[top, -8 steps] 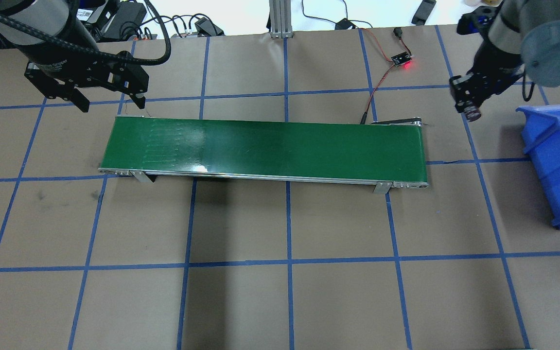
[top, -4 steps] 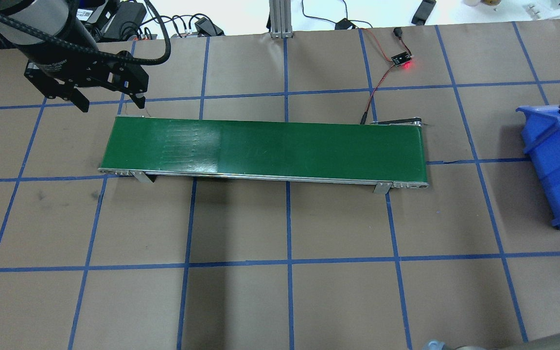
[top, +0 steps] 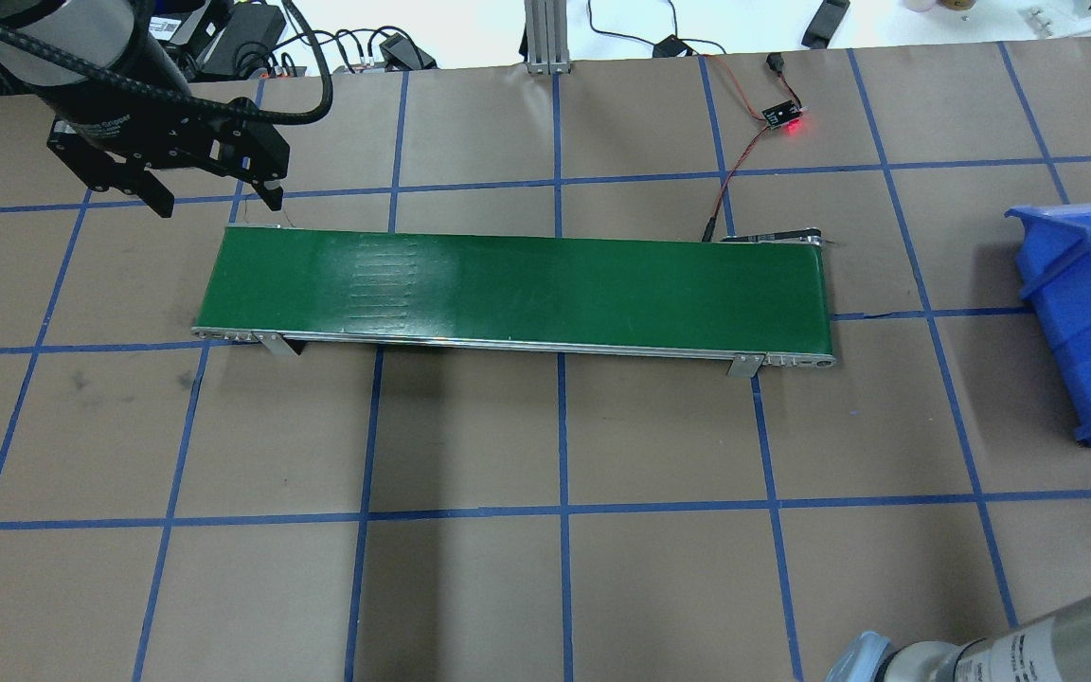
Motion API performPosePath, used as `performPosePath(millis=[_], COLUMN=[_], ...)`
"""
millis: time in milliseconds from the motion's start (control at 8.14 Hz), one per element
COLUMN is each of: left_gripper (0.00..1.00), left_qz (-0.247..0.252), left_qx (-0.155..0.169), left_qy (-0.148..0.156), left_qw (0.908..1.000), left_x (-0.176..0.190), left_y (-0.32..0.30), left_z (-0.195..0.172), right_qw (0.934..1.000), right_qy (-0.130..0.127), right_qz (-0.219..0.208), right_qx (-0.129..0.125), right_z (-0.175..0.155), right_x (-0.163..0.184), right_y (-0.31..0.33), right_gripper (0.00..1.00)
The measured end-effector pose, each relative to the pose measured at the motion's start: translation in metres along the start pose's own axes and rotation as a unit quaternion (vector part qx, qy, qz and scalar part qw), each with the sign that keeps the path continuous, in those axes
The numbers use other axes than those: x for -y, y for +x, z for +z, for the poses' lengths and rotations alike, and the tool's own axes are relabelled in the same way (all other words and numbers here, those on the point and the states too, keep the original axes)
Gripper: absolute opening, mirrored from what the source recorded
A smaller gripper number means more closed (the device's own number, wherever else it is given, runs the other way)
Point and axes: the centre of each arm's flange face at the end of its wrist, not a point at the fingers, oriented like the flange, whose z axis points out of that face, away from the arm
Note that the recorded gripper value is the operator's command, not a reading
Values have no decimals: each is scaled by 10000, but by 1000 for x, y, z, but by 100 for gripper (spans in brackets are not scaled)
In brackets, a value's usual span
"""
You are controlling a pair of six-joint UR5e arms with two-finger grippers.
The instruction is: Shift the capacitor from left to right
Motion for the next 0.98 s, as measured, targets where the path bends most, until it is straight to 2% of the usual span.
performPosePath(millis=[246, 368, 614, 982], left_gripper=[100, 100, 100, 100], left_qz=[4, 4, 3, 2], left_qx=[0, -3, -4, -1], left_qy=[0, 0, -4, 0], left_qw=[10000, 10000, 10000, 10000], left_x=[0, 0, 0, 0], left_y=[0, 0, 0, 0], left_z=[0, 0, 0, 0], right_qw=[10000, 9999, 10000, 9999], right_qy=[-20, -5, -13, 89], right_qz=[-5, -4, 29, -40], right_qx=[96, 106, 54, 26], right_z=[48, 62, 61, -8], right_x=[-5, -4, -5, -5], right_y=[14, 17, 18, -11], right_gripper=[77, 100, 100, 100])
